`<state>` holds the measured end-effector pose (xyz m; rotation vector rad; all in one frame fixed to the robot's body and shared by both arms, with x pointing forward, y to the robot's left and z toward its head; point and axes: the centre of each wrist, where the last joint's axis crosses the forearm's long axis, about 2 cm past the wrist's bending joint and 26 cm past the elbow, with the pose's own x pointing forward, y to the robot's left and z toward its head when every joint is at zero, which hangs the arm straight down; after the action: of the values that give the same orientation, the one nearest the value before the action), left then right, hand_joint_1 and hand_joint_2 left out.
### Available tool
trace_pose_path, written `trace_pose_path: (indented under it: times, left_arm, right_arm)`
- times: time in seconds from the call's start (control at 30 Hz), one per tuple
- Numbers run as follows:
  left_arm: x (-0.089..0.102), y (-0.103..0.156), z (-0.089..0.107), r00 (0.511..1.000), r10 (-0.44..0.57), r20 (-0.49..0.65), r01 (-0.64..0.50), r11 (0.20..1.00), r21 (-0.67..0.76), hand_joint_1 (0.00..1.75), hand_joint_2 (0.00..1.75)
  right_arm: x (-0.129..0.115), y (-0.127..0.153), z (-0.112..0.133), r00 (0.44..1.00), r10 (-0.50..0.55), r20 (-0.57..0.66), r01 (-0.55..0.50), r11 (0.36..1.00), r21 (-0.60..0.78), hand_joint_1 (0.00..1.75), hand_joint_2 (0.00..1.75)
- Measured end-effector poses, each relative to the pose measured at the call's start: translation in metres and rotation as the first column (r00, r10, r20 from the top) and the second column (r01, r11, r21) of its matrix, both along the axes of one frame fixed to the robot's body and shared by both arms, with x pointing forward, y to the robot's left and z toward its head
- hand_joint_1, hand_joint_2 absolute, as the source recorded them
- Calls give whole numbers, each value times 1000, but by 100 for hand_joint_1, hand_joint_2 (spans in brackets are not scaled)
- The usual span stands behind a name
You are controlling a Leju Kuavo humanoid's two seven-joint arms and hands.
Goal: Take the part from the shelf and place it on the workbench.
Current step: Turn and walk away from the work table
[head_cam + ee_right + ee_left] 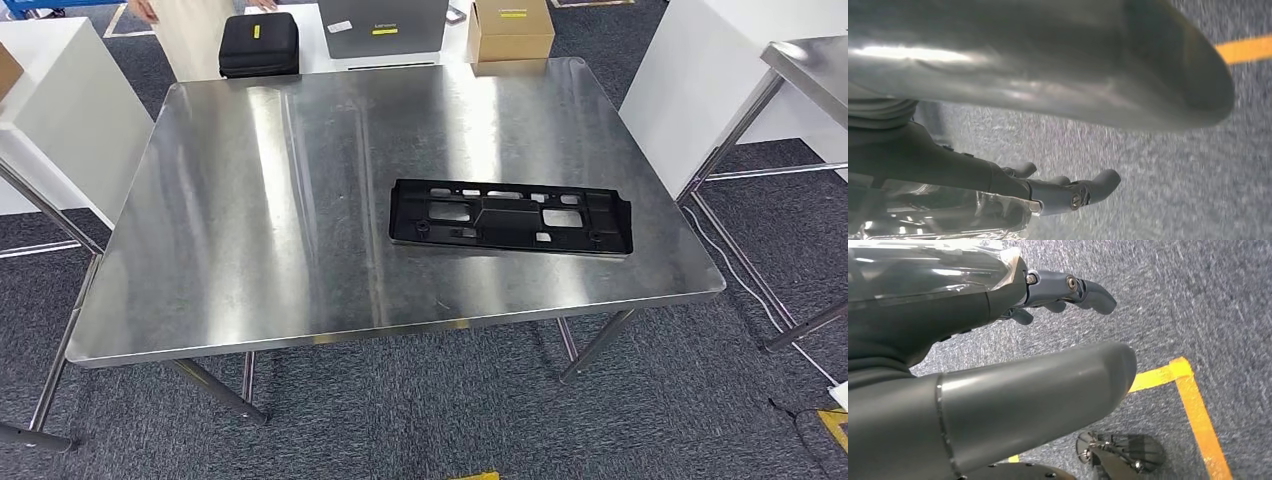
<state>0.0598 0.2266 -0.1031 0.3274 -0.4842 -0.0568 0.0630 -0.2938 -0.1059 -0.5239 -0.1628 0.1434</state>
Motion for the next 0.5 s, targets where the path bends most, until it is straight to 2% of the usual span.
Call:
trace_pose_path:
  times: [0.5]
  left_arm:
    - [2, 6, -1, 1000, 4, -24, -4, 1000, -11, 0, 0]
  right_arm:
    - [-1, 17, -1, 1000, 19, -24, -18, 998, 56, 0, 0]
